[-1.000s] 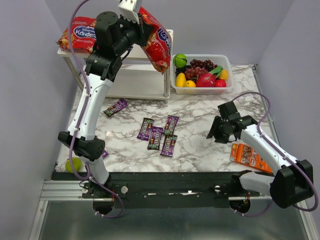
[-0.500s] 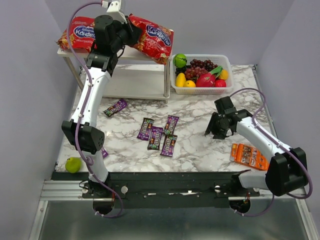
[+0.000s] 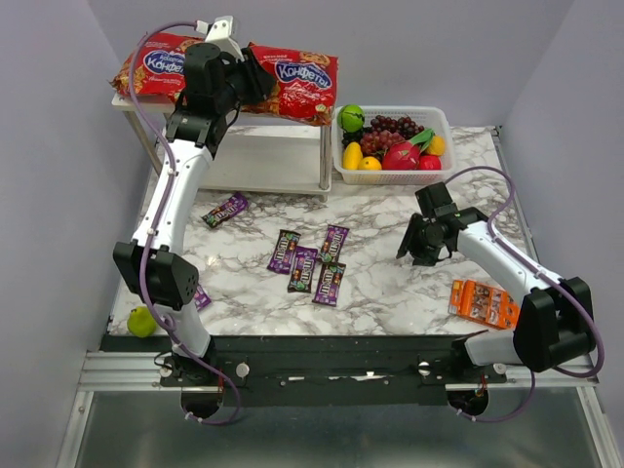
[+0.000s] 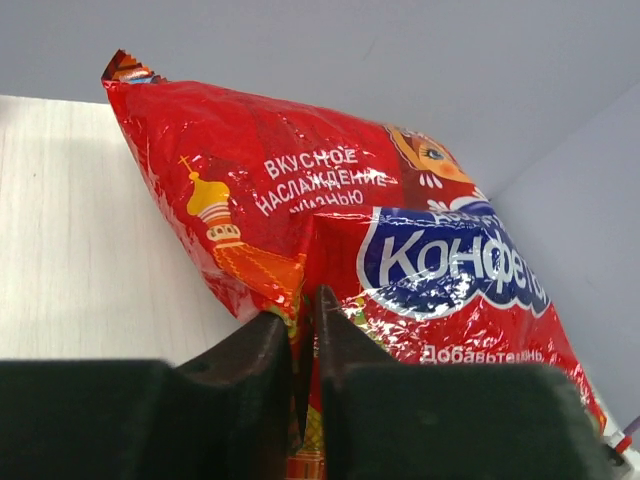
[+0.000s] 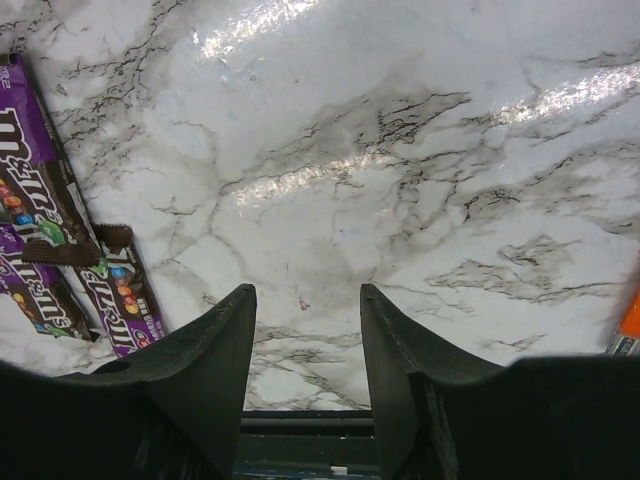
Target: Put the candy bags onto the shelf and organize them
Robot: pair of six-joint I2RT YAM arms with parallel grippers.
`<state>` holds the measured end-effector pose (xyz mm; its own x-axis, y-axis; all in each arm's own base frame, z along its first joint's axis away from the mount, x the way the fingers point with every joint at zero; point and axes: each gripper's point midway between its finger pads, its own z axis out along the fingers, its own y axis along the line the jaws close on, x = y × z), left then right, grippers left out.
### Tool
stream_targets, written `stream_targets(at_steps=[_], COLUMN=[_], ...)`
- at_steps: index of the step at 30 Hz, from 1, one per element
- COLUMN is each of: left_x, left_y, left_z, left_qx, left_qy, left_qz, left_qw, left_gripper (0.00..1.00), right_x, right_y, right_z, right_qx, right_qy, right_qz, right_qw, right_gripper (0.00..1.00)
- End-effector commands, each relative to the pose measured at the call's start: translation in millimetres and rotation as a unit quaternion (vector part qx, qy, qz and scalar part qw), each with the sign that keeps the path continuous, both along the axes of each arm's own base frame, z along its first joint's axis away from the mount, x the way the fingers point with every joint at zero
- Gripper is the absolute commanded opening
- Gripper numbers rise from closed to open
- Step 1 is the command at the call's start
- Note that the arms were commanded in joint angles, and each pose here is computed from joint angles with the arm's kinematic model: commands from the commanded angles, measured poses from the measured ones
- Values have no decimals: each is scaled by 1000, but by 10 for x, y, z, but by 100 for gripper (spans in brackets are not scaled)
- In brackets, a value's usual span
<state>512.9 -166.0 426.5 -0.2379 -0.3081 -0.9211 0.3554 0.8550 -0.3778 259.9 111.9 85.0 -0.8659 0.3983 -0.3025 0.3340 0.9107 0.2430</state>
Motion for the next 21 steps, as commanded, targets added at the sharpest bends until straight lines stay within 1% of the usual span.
stream_targets(at_steps=[1,2,5,6,11,13,16,17,18,21], left_x=[-248,-263,-312,-339,-405,-423,-419,-412,-400,-436], left_y=[-58,-58,-43,-34,23,17,136,268,323,422], left_z=[184,240,495,609,907,910,820,822,764,841], left_qx=[-15,-17,-27,-32,-49,-47,-32,-28,-23,-20], left_qy=[0,-6,-33,-44,-78,-82,-75,-75,-69,-78], left_qz=[-24,-25,-23,-21,-7,-7,33,71,86,110], left_qw=[1000,1000,999,998,996,996,996,994,994,991], left_gripper=[51,59,67,68,71,71,73,74,74,74], right_x=[70,64,57,22,-21,-40,-62,-65,-74,-97], right_y=[21,12,7,48,47,49,49,48,44,39], right_z=[46,32,40,27,32,26,26,37,31,21], right_qx=[7,6,7,18,21,24,26,26,25,26], right_qy=[-9,-7,-11,-5,-9,-9,-10,-12,-11,-10], right_qz=[-2,-3,-3,3,6,8,11,12,13,13], right_qw=[1000,1000,1000,1000,1000,1000,1000,1000,1000,1000], right_gripper=[54,54,54,54,54,54,54,54,54,54])
